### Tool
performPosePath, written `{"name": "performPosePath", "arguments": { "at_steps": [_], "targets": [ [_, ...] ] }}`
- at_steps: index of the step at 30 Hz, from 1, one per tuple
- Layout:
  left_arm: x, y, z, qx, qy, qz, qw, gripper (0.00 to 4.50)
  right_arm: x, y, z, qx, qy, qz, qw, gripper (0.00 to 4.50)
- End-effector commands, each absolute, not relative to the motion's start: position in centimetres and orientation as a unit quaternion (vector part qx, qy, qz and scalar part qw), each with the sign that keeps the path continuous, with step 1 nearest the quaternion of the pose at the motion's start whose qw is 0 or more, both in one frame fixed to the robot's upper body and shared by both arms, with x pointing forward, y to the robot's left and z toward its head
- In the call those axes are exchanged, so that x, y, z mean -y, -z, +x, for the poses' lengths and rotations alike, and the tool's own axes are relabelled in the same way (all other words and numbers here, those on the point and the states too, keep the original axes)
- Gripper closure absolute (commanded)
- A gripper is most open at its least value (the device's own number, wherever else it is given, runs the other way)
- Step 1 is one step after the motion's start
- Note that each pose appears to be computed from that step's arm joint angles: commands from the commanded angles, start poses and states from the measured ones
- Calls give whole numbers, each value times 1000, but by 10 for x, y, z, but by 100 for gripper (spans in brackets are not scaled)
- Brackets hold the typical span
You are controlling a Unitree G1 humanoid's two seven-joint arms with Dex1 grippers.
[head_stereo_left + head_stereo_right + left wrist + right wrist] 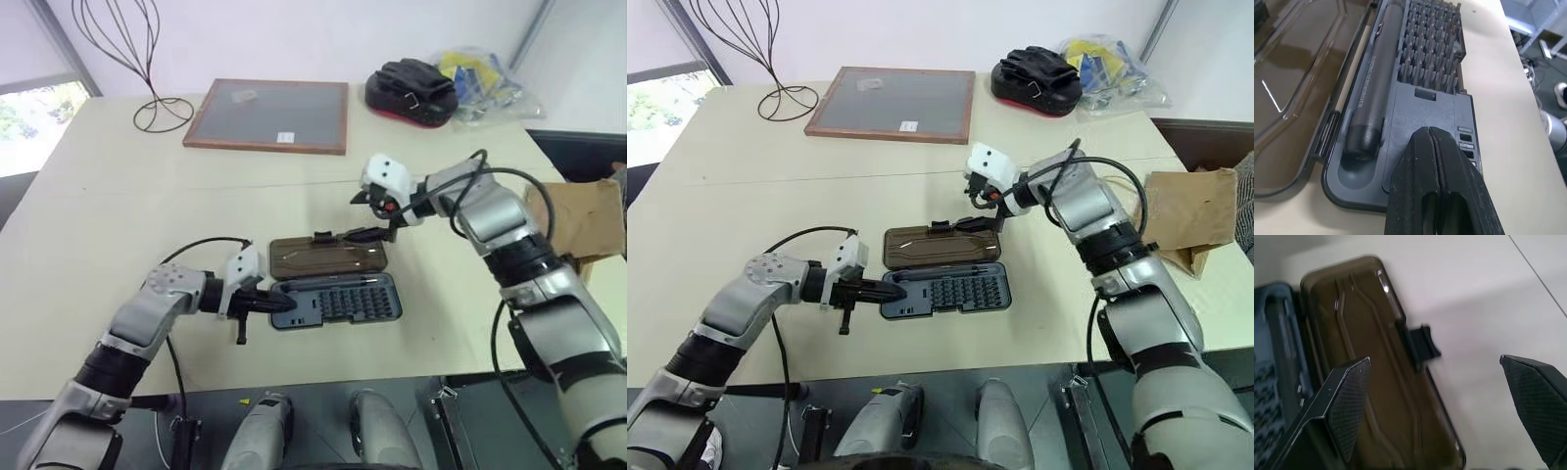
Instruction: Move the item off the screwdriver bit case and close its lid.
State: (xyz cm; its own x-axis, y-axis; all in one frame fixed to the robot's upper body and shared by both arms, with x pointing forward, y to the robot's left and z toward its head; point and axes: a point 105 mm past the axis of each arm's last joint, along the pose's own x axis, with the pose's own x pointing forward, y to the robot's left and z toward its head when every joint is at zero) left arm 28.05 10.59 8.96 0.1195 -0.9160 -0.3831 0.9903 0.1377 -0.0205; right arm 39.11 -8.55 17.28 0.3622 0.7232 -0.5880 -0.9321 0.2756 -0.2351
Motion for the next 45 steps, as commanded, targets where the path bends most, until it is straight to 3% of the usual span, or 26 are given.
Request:
{"name": "performPosePath", "arguments": {
  "at_steps": [1, 10, 19, 23, 29, 38, 45],
  "targets": [
    [-107, -83, 281, -161, 644, 130, 737, 450, 81, -182, 402, -175, -531, -287, 778, 8],
    [-104, -80, 281, -158, 644, 132, 736, 450, 103, -151, 425, -212, -487, -315, 787, 8],
    [-105, -79, 283, -154, 641, 136, 739, 450, 112, -131, 424, -231, -479, -305, 790, 8],
    [-106, -79, 283, -154, 640, 138, 740, 450, 110, -126, 422, -233, -486, -305, 785, 125],
    [-106, -77, 282, -154, 639, 139, 740, 450, 106, -119, 414, -237, -512, -314, 764, 438],
    [-105, -76, 284, -151, 636, 140, 744, 450, 98, -122, 408, -216, -530, -341, 746, 445],
    [-103, -85, 294, -132, 620, 140, 761, 450, 90, -152, 411, -114, -509, -434, 735, 445]
  ]
}}
